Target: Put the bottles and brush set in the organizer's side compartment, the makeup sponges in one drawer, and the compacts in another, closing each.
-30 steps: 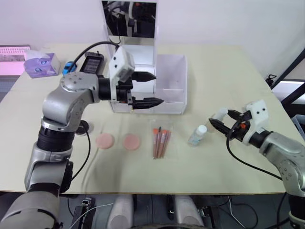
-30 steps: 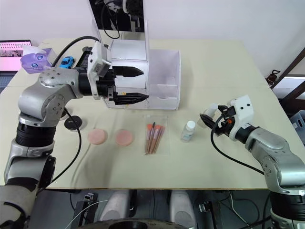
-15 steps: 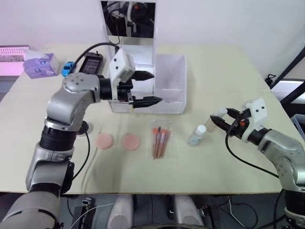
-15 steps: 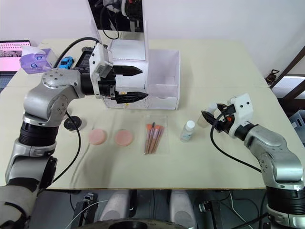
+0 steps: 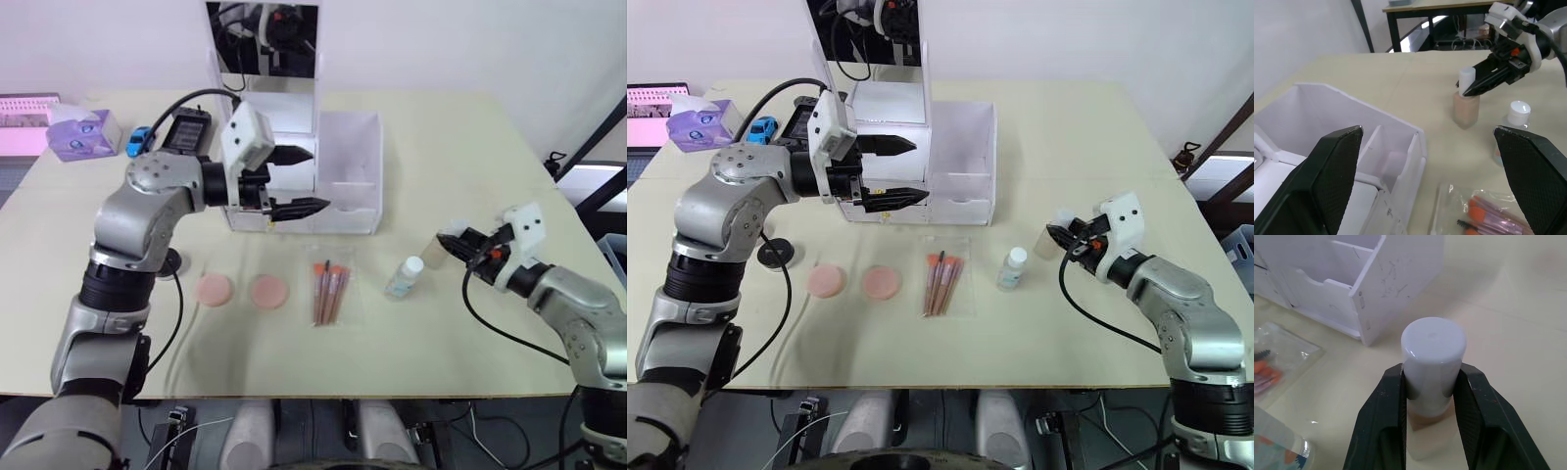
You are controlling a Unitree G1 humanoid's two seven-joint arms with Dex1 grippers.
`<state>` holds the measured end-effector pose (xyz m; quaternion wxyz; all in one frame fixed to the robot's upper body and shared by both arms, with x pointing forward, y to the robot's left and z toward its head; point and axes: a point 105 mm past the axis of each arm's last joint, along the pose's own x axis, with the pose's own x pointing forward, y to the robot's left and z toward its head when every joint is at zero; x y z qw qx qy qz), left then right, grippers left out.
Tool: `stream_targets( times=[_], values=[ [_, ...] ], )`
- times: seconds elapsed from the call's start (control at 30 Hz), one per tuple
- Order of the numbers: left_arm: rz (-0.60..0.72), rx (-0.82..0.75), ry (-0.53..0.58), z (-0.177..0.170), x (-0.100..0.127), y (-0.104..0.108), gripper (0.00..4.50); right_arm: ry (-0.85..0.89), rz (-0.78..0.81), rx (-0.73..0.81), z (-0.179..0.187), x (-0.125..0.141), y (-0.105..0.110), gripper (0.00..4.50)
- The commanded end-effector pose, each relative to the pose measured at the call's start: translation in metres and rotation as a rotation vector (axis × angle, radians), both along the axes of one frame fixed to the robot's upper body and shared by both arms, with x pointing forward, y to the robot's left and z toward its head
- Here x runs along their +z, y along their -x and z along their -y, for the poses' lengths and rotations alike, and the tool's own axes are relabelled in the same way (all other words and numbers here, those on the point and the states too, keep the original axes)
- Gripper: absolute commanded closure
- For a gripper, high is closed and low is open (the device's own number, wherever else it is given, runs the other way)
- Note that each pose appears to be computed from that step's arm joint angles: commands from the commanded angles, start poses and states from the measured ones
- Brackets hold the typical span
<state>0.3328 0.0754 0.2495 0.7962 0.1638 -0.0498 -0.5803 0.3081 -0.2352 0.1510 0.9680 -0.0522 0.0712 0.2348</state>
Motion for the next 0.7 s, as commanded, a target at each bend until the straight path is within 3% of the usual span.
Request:
stream_targets(
  times=[0.03, 0.23, 0.5, 0.7],
  values=[
    [0.057, 0.011, 0.015, -0.004, 0.010, 0.002, 0.00, -0.036, 0.116, 0.036, -0.002, 0.038, 0.004, 3.48],
    [0.047, 0.058, 0.010, -0.013, 0.006, -0.004, 0.00, -0.028, 0.153, 0.156, -0.021, 0.075, 0.001, 3.48],
    [0.028, 0.192, 0.015, -0.043, -0.006, -0.006, 0.00, 0.029, 0.208, 0.379, -0.073, 0.128, -0.028, 3.48],
    [0.024, 0.274, 0.017, -0.058, -0.014, 0.001, 0.00, 0.069, 0.201, 0.498, -0.108, 0.131, -0.059, 3.48]
  ],
)
